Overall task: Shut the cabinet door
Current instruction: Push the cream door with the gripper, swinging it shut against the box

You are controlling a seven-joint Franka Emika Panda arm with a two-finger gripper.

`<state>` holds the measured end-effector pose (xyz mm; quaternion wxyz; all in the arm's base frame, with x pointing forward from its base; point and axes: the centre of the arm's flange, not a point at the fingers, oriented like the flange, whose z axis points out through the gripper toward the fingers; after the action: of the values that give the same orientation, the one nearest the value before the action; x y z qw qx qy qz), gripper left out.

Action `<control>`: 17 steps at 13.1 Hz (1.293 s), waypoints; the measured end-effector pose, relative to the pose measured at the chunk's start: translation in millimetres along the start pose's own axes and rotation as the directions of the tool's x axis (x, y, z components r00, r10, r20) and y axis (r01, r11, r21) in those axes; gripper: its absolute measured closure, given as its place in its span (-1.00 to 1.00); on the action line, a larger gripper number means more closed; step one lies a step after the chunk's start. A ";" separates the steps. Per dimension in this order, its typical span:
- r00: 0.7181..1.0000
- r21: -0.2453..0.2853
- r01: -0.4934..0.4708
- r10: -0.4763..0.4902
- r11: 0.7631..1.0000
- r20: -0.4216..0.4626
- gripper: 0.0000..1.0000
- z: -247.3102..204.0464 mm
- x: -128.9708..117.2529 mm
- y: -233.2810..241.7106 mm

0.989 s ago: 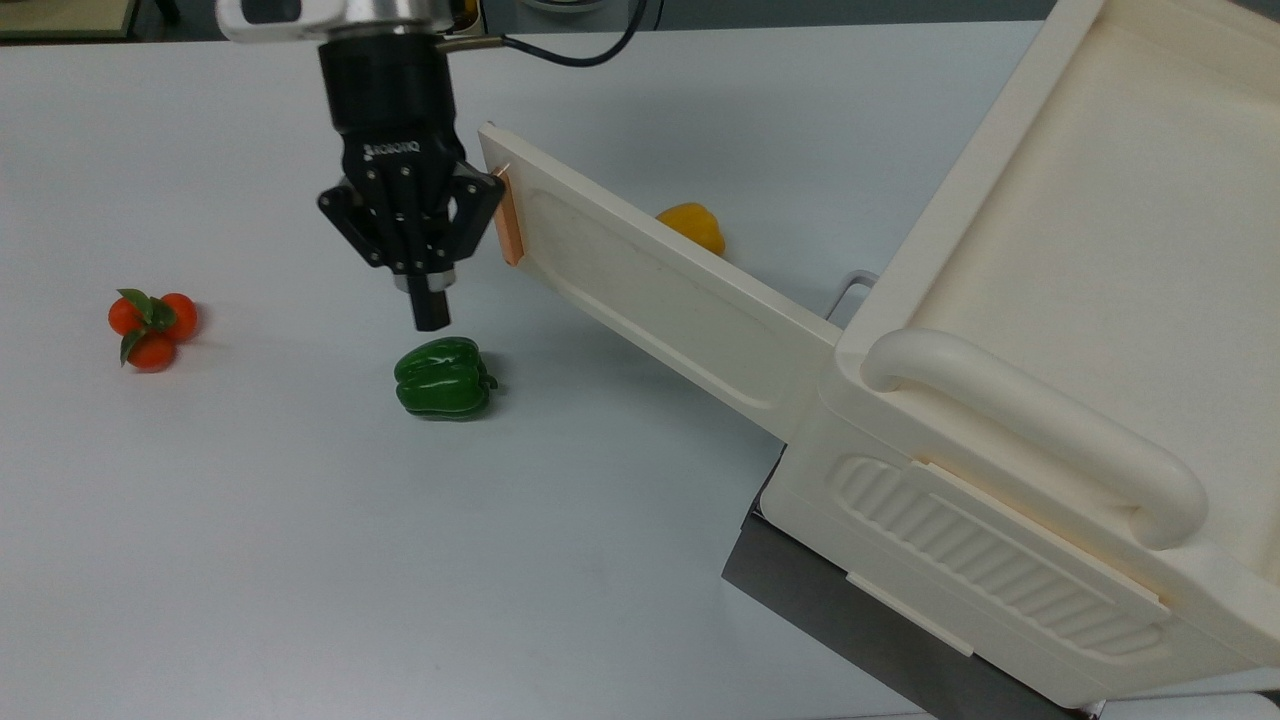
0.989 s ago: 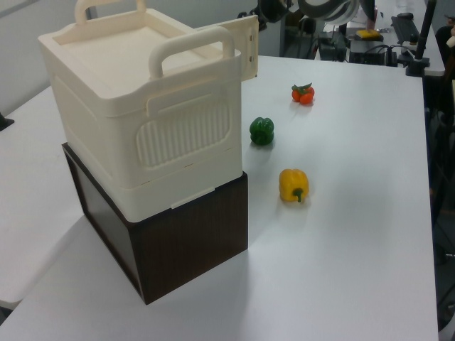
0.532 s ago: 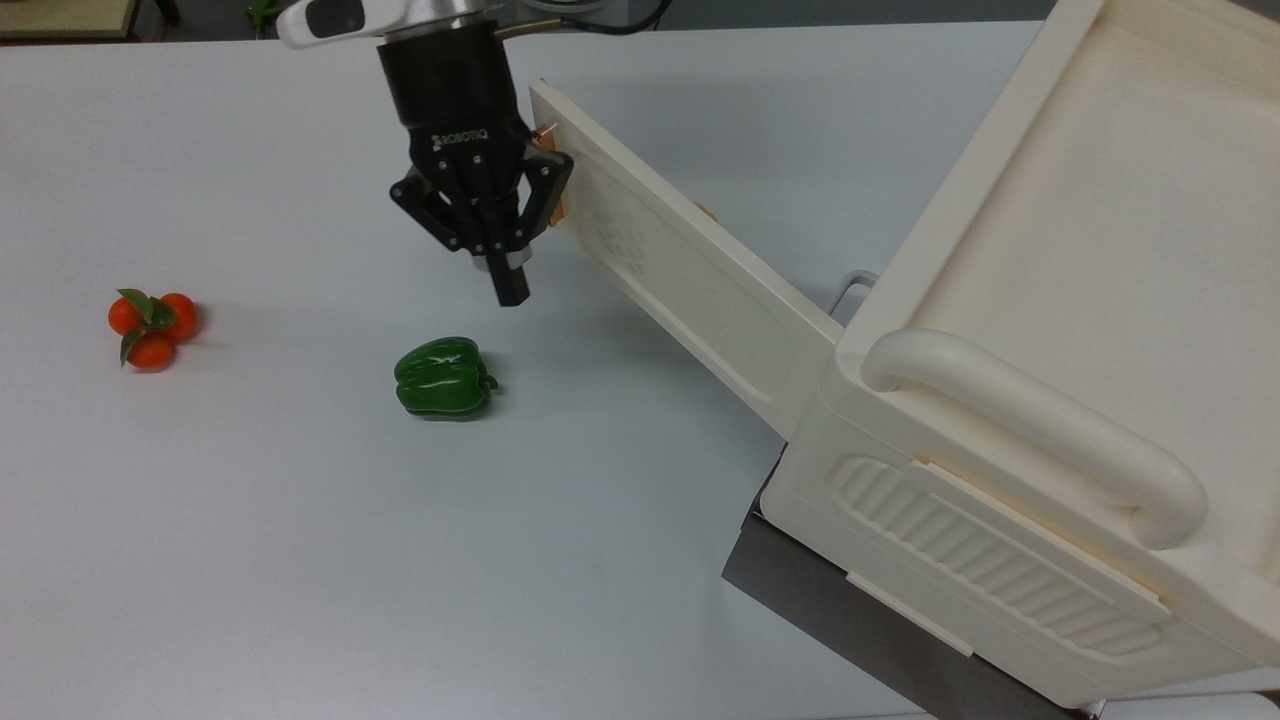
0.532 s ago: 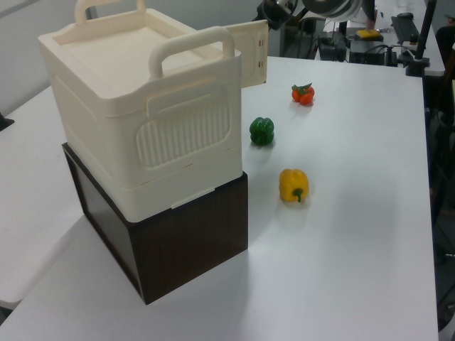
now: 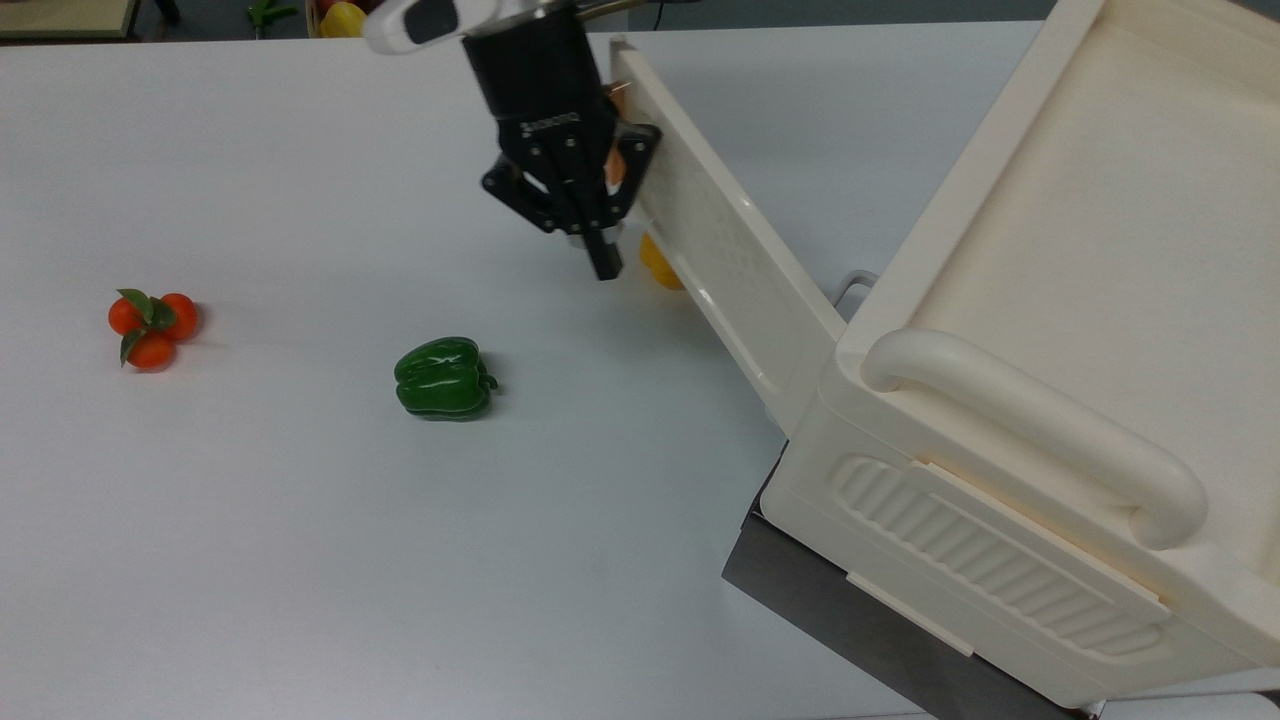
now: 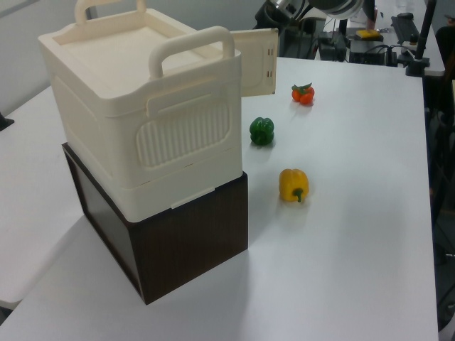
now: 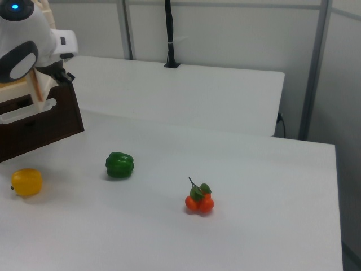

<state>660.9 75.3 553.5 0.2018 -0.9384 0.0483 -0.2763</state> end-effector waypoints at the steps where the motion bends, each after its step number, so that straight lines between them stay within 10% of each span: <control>1: 1.000 0.007 0.007 -0.007 1.000 0.014 0.98 2.3 -3.0 -5.7; 17: 0.983 0.149 0.127 -0.145 0.981 0.113 0.98 29.4 -57.1 -132.2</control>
<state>625.9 218.0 556.1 0.2509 -0.9381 -0.0483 -0.2337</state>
